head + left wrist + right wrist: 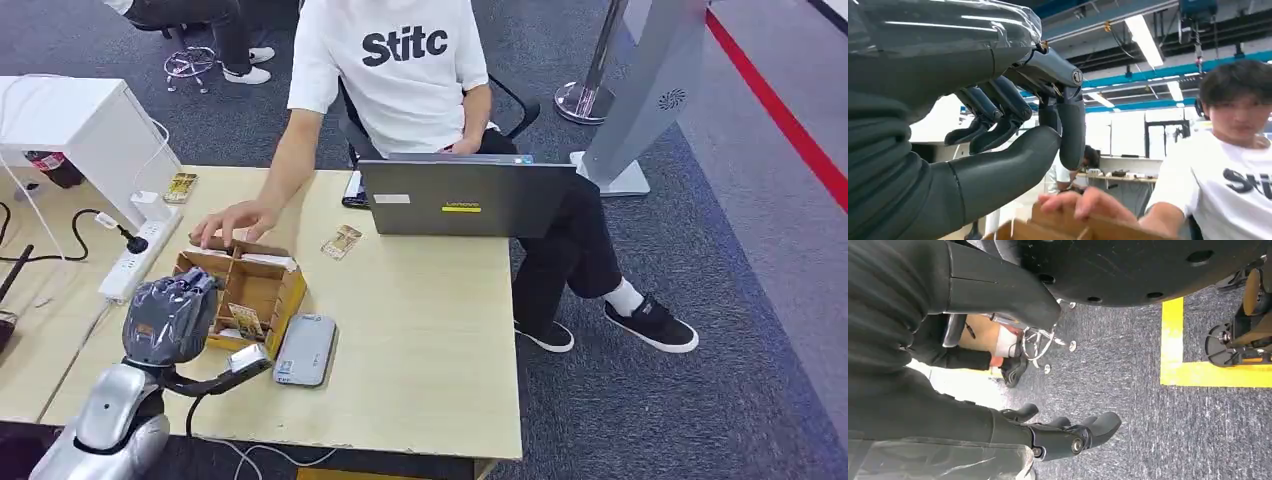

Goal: Pass the card to the sensor for recognition and then transmit it.

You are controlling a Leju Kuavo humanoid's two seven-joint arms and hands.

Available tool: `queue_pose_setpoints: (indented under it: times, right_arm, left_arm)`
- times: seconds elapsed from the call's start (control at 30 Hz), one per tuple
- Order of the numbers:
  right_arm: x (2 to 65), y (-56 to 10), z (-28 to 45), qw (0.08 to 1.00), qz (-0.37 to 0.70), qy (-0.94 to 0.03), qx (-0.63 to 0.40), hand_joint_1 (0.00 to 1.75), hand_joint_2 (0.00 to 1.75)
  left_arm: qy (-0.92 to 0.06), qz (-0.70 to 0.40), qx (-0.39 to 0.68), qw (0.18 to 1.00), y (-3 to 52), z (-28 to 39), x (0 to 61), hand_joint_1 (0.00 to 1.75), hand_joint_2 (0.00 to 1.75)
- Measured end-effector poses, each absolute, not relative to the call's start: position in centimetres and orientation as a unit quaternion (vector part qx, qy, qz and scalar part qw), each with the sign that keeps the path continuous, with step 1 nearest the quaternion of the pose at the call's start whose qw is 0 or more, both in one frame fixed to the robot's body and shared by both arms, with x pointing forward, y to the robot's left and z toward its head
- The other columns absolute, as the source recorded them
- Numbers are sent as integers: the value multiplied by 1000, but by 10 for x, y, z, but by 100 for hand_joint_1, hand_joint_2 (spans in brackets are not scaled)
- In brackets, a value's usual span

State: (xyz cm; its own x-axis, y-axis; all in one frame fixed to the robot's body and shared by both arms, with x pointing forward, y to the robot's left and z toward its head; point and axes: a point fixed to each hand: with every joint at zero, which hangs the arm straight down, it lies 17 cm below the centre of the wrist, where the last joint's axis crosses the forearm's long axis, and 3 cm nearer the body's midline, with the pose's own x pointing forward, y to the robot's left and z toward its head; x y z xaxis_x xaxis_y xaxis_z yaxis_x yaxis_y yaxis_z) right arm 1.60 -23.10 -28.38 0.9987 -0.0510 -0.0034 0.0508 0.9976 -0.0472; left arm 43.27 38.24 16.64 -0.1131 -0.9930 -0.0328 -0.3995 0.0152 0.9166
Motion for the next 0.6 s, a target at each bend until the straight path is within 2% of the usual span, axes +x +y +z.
queue_pose_setpoints:
  times: [0.2, 0.47, 0.5, 0.53, 0.57, 0.6]
  right_arm:
    - [17, -231, -284, 999, -26, -1, -24, 0, 175]
    - [16, -231, -284, 999, -25, 1, -24, 0, 175]
    - [16, -231, -284, 999, -25, 1, -24, 0, 175]
    - [16, -231, -284, 999, -26, 1, -24, 0, 175]
    - [16, -231, -284, 999, -25, 1, -23, 0, 175]
    - [16, -231, -284, 999, -25, 2, -23, 0, 175]
  left_arm:
    - [-626, -394, 574, 351, 384, 194, 452, 175, 175]
    - [-628, -390, 574, 351, 385, 199, 454, 175, 175]
    - [-628, -389, 574, 352, 385, 199, 454, 68, 175]
    - [-628, -389, 574, 353, 385, 198, 455, 68, 175]
    - [-629, -390, 568, 360, 385, 196, 455, 0, 175]
    - [-629, -393, 559, 370, 385, 192, 456, 0, 175]
